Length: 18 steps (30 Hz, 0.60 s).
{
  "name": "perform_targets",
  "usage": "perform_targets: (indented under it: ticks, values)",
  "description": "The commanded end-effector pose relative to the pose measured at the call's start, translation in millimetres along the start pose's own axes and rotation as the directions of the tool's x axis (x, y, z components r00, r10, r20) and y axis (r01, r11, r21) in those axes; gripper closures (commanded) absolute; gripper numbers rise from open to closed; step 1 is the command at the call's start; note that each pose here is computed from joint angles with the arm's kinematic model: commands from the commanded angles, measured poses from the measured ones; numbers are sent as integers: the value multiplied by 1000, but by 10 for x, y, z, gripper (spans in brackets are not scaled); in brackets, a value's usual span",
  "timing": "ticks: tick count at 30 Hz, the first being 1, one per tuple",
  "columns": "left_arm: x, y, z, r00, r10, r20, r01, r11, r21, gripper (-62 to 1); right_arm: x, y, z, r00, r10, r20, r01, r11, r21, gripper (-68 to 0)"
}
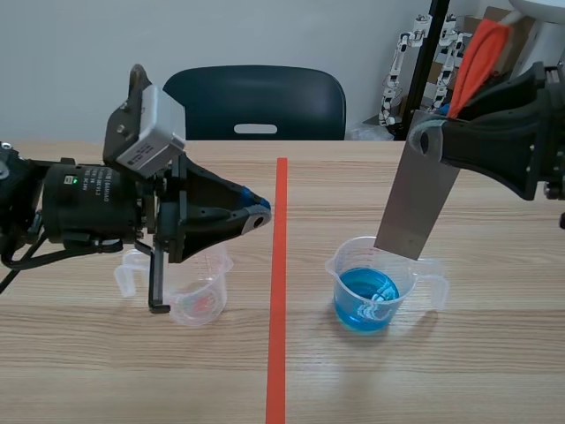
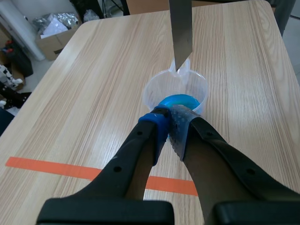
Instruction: Do the redox reaction experiment. move the plate over the blue solution
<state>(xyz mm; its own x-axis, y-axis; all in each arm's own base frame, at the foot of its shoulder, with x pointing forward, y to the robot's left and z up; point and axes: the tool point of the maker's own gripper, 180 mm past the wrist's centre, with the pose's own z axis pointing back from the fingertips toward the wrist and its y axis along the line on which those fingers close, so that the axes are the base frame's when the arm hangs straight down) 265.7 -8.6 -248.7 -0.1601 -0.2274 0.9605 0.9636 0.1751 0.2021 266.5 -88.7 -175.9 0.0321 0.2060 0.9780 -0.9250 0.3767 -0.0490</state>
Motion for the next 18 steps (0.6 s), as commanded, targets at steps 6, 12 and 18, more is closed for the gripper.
perform_targets:
  ticks: [6, 12, 18]
  values:
    - [194, 90, -86, 998, -23, 59, 24, 1000, -3, -27, 142, -38, 10, 999, 13, 42, -13, 1000, -2, -6]
    - [264, 125, -122, 997, -39, 73, 40, 999, -7, -27, 143, -38, 10, 999, 13, 43, -13, 1000, -2, -6]
    - [288, 99, -150, 996, -35, 82, 37, 999, -21, -27, 143, -38, 10, 999, 13, 43, -13, 1000, -2, -6]
